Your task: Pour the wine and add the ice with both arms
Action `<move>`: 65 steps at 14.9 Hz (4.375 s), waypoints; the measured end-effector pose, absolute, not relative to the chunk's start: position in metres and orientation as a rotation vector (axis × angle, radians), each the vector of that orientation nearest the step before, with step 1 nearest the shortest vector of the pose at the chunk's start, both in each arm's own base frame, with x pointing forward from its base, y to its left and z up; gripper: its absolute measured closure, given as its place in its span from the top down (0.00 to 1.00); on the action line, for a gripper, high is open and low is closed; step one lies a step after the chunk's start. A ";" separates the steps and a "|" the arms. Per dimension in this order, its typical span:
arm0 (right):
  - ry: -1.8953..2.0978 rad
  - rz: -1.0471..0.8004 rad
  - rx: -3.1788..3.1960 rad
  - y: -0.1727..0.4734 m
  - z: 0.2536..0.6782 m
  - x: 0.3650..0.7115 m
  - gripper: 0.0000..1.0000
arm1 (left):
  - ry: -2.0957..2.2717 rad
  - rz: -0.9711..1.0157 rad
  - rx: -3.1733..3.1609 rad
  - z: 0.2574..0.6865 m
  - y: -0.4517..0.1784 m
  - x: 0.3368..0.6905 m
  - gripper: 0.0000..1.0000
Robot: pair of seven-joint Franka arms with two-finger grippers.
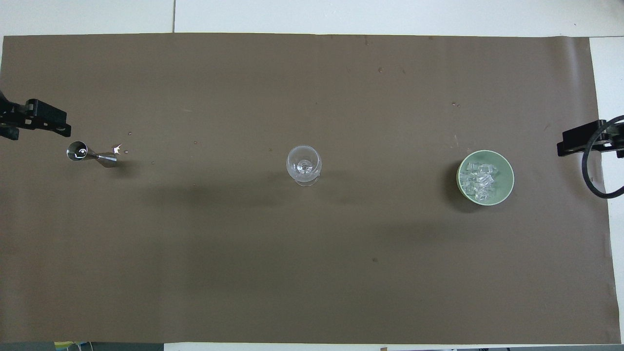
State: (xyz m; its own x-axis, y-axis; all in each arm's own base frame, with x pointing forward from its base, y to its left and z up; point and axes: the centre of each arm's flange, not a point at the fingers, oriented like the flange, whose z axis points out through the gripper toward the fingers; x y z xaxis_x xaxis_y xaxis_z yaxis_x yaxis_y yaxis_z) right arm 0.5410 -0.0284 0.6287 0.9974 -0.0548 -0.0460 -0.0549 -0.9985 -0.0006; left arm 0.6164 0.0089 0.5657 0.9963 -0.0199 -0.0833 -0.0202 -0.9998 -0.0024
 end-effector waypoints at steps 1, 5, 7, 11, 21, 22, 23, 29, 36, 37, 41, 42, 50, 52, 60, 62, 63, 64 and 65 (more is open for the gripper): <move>0.086 0.072 -3.138 -0.028 0.629 0.541 1.00 | 0.016 0.137 -3.135 0.555 0.016 0.634 1.00; 0.086 0.072 -3.138 -0.028 0.629 0.541 1.00 | -0.077 0.203 -3.119 0.497 0.053 0.682 1.00; 0.086 0.072 -3.138 -0.028 0.629 0.541 1.00 | -0.212 0.222 -3.137 0.481 0.072 0.690 1.00; 0.086 0.072 -3.138 -0.028 0.629 0.541 1.00 | -0.719 0.314 -3.150 0.467 0.112 0.683 1.00; 0.086 0.072 -3.138 -0.028 0.629 0.541 1.00 | -2.167 0.505 -2.447 0.400 0.166 0.669 1.00; 0.086 0.072 -3.138 -0.028 0.629 0.541 1.00 | -2.246 0.500 -2.368 0.398 0.165 0.670 1.00; 0.086 0.072 -3.138 -0.028 0.629 0.541 1.00 | -2.290 0.500 -2.324 0.398 0.164 0.669 1.00; 0.086 0.072 -3.138 -0.028 0.629 0.541 1.00 | -2.430 0.498 -2.256 0.404 0.180 0.663 1.00; 0.086 0.072 -3.138 -0.028 0.629 0.541 1.00 | -2.711 0.454 -2.078 0.380 0.189 0.658 1.00; 0.086 0.072 -3.138 -0.028 0.629 0.541 1.00 | -2.786 0.478 -2.021 0.373 0.207 0.647 1.00; 0.086 0.072 -3.138 -0.028 0.629 0.541 1.00 | -2.968 0.645 -1.927 0.344 0.224 0.610 1.00; 0.086 0.072 -3.138 -0.028 0.629 0.541 1.00 | -2.994 0.679 -1.951 0.337 0.224 0.600 1.00; 0.086 0.072 -3.138 -0.028 0.629 0.541 1.00 | -3.372 0.809 -1.844 0.293 0.205 0.533 1.00; 0.086 0.072 -3.138 -0.028 0.629 0.541 1.00 | -3.453 0.794 -1.793 0.280 0.195 0.520 1.00; 0.086 0.072 -3.138 -0.028 0.629 0.541 1.00 | -3.714 0.757 -1.602 0.256 0.162 0.494 1.00; 0.086 0.072 -3.138 -0.028 0.629 0.541 1.00 | -3.731 0.748 -1.604 0.254 0.154 0.494 1.00; 0.086 0.072 -3.138 -0.028 0.629 0.541 1.00 | -3.733 0.742 -1.603 0.254 0.153 0.492 0.98; 0.086 0.072 -3.138 -0.028 0.629 0.541 1.00 | -3.735 0.739 -1.602 0.254 0.153 0.491 0.98; 0.086 0.072 -3.138 -0.028 0.629 0.541 1.00 | -3.741 0.734 -1.599 0.255 0.154 0.491 0.93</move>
State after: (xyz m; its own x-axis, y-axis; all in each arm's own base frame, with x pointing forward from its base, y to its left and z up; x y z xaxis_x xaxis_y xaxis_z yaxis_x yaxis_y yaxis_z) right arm 0.5410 -0.0284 0.6287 0.9974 -0.0548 -0.0460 -0.0549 -0.9985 -0.0006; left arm 0.4912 0.1536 0.2552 -0.3155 0.3927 -0.8638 0.6901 0.7198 0.0752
